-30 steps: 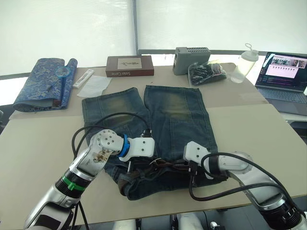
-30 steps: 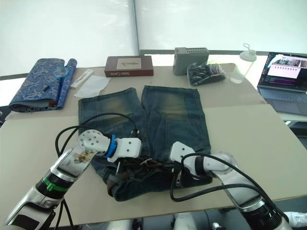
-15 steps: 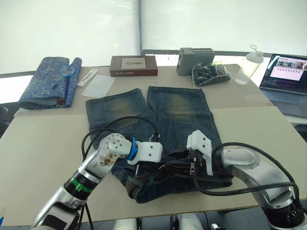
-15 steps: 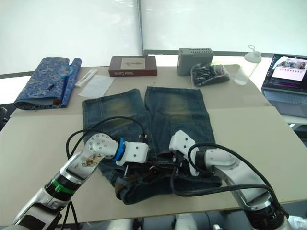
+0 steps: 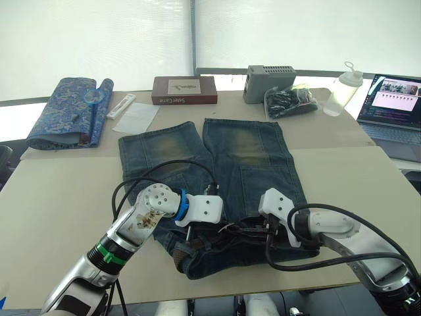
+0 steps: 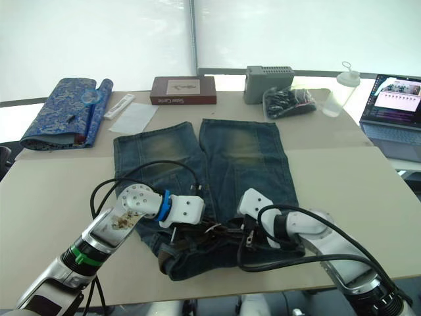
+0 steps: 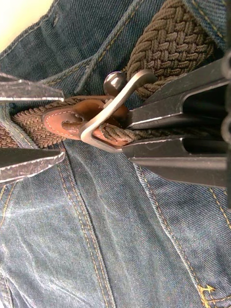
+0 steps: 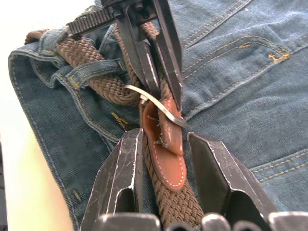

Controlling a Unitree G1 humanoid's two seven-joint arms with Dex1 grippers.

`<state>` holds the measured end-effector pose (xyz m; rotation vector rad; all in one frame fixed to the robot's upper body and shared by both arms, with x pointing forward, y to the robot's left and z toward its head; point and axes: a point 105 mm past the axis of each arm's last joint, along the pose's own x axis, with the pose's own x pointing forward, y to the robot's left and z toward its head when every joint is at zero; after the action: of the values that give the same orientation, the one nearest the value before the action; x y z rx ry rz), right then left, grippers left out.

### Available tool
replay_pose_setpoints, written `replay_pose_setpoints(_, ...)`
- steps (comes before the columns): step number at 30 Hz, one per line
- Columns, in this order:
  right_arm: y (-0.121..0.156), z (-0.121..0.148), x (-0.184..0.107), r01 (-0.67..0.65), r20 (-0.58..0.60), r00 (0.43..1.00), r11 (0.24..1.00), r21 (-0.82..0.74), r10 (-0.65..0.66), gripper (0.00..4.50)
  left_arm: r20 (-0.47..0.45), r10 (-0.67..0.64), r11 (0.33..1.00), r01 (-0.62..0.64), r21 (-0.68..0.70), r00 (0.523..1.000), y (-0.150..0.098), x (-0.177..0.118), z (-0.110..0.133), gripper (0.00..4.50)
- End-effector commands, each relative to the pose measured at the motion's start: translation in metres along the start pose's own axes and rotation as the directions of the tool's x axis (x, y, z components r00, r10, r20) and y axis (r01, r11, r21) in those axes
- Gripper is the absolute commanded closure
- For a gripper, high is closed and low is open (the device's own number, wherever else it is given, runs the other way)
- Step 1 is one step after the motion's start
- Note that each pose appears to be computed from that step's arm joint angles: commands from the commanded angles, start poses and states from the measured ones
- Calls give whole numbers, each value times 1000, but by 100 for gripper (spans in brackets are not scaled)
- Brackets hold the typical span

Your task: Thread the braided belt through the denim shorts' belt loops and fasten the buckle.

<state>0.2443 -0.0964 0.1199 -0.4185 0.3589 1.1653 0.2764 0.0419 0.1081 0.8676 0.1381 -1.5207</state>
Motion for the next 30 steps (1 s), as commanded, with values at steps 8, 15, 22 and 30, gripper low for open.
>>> replay_pose_setpoints(8,1,1,10,18,2,1000,1000,-24,-18,355,15,-22,999,22,29,1000,-4,3,5,450)
replay_pose_setpoints(15,-3,3,11,35,5,999,999,-25,-35,447,15,-18,999,17,35,1000,-2,3,5,450)
replay_pose_setpoints(22,4,7,4,-32,17,999,999,-21,33,413,18,-15,999,14,40,1000,-2,3,6,450)
replay_pose_setpoints(30,-11,5,-1,63,4,998,997,-38,-63,249,19,-17,999,16,50,1000,-1,3,6,450)
